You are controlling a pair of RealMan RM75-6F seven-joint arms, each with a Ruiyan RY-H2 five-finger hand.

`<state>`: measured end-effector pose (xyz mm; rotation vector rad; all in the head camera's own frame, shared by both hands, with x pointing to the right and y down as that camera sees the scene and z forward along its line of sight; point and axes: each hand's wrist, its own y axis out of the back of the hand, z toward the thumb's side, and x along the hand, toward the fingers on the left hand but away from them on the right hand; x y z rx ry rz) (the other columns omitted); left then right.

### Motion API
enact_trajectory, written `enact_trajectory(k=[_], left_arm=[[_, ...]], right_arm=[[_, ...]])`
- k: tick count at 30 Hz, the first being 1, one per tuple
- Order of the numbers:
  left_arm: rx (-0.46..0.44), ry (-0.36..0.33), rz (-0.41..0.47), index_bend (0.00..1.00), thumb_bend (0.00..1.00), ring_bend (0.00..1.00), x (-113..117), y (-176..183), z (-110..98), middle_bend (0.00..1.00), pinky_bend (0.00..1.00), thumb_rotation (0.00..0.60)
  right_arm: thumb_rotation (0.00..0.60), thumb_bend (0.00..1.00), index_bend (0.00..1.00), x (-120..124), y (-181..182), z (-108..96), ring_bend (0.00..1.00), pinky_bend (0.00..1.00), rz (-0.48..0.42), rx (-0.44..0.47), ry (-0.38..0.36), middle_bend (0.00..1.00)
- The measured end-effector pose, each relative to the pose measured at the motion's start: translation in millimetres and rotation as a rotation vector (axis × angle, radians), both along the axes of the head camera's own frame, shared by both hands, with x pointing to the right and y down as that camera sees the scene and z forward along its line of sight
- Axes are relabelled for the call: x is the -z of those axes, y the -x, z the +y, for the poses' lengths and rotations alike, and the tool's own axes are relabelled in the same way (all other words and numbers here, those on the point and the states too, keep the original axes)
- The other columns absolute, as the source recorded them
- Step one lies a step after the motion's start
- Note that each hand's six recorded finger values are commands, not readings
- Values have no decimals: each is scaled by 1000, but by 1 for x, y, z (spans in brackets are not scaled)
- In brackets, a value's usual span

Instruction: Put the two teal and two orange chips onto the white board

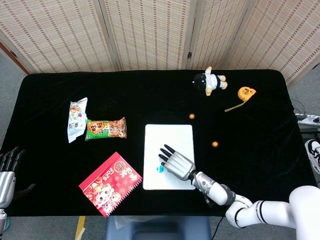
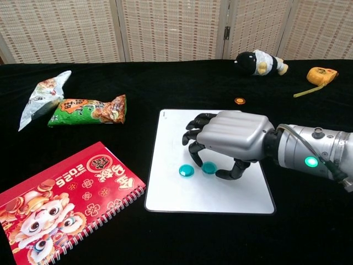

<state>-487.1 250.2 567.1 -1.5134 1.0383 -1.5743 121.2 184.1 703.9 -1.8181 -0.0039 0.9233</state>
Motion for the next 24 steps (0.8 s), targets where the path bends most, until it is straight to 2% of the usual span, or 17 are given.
enact_trajectory(k=[6, 8, 12, 16, 19, 24], left_arm=[[1, 0, 0, 0, 98, 0, -1, 1, 0, 0, 0, 600], [1, 0, 0, 0, 98, 0, -1, 1, 0, 0, 0, 600], [0, 0, -1, 0, 98, 0, -1, 0, 0, 0, 0, 600], [-7, -3, 1, 0, 98, 0, -1, -2, -3, 0, 0, 600], [-13, -7, 4, 0, 98, 0, 0, -5, -4, 0, 0, 600], [-29, -7, 9, 0, 98, 0, 0, -12, -6, 0, 0, 600]], right_arm=[[600, 292, 207, 2, 1, 0, 51, 0, -1, 5, -11, 122], [600, 292, 179, 2, 0, -1, 52, 0, -1, 4, -13, 121], [600, 291, 178, 8, -6, -11, 54, 0, -13, -38, -34, 122], [600, 292, 241, 17, -32, -40, 58, 0, -13, -168, -79, 121], [600, 291, 268, 17, -66, -62, 52, 0, 28, -273, -95, 122], [600, 292, 287, 6, -110, -79, 55, 0, 108, -382, -93, 121]])
